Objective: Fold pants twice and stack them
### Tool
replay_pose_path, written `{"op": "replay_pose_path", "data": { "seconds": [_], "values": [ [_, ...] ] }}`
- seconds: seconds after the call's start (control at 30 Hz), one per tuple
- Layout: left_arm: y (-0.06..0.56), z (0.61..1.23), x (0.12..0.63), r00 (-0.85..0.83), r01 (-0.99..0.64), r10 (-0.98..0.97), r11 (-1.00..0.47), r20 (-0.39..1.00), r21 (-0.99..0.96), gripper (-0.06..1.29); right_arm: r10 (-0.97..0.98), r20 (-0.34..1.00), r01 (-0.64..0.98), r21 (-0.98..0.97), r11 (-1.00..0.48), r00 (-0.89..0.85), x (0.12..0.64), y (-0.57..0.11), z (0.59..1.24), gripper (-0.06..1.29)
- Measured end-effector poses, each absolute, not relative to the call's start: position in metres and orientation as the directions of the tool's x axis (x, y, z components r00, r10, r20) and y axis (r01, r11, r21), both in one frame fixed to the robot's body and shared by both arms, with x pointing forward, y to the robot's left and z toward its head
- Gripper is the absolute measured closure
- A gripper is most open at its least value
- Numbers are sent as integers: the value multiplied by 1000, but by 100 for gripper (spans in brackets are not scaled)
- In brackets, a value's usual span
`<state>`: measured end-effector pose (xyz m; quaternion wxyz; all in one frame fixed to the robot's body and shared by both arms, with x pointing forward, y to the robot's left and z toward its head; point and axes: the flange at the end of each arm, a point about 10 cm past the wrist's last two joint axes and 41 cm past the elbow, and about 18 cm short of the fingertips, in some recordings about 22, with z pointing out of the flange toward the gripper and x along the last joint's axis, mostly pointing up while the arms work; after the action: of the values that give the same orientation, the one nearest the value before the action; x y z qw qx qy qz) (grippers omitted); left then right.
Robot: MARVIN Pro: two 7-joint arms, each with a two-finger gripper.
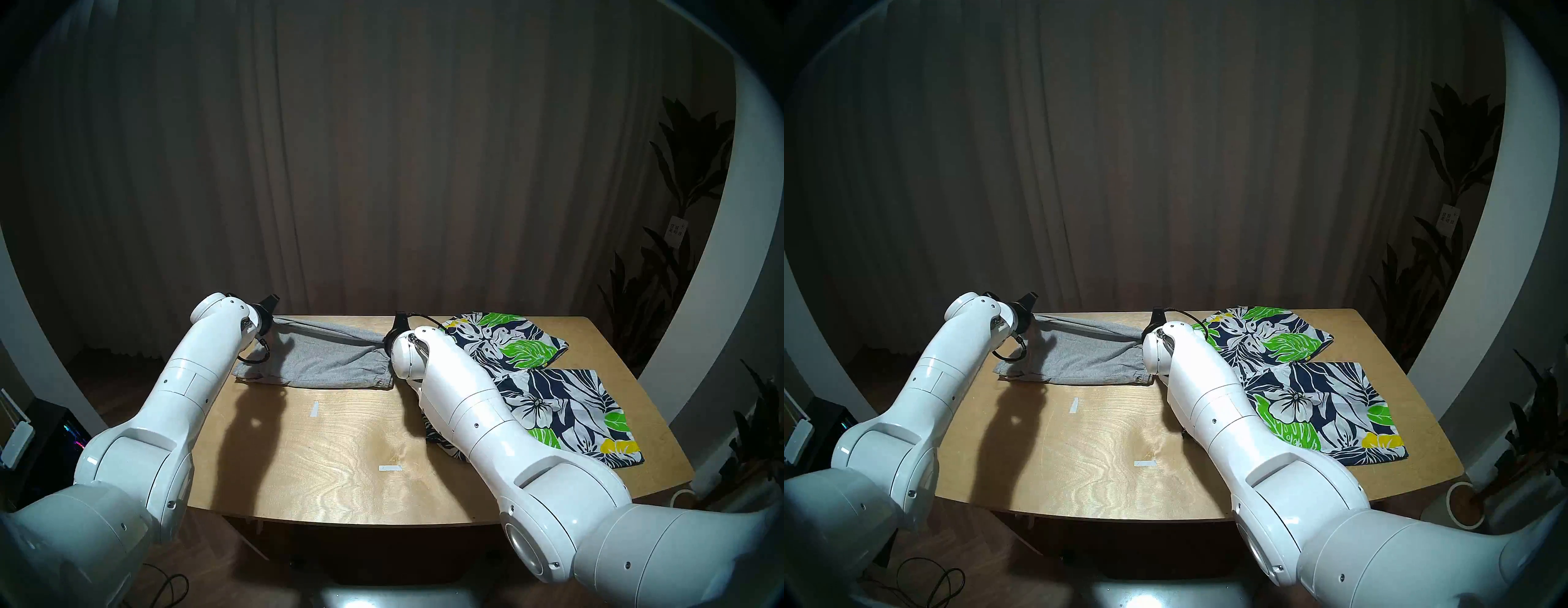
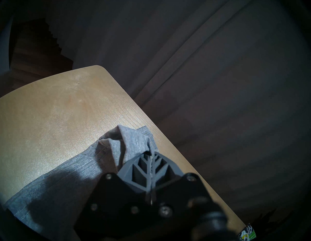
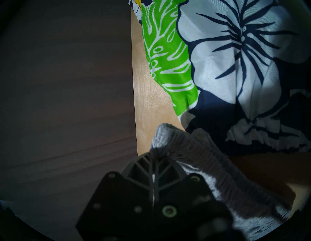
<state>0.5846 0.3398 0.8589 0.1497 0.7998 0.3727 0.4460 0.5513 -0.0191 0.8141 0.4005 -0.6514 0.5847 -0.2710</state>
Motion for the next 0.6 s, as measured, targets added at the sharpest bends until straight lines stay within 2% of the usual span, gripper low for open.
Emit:
{"op": "replay_pose_path", "data": {
  "seconds": [0.6],
  "values": [
    [333,852,602,367,504,698,-705,615,498,126,-981,-133,-572,-819,29,140,554,-14,807,126]
  ]
}}
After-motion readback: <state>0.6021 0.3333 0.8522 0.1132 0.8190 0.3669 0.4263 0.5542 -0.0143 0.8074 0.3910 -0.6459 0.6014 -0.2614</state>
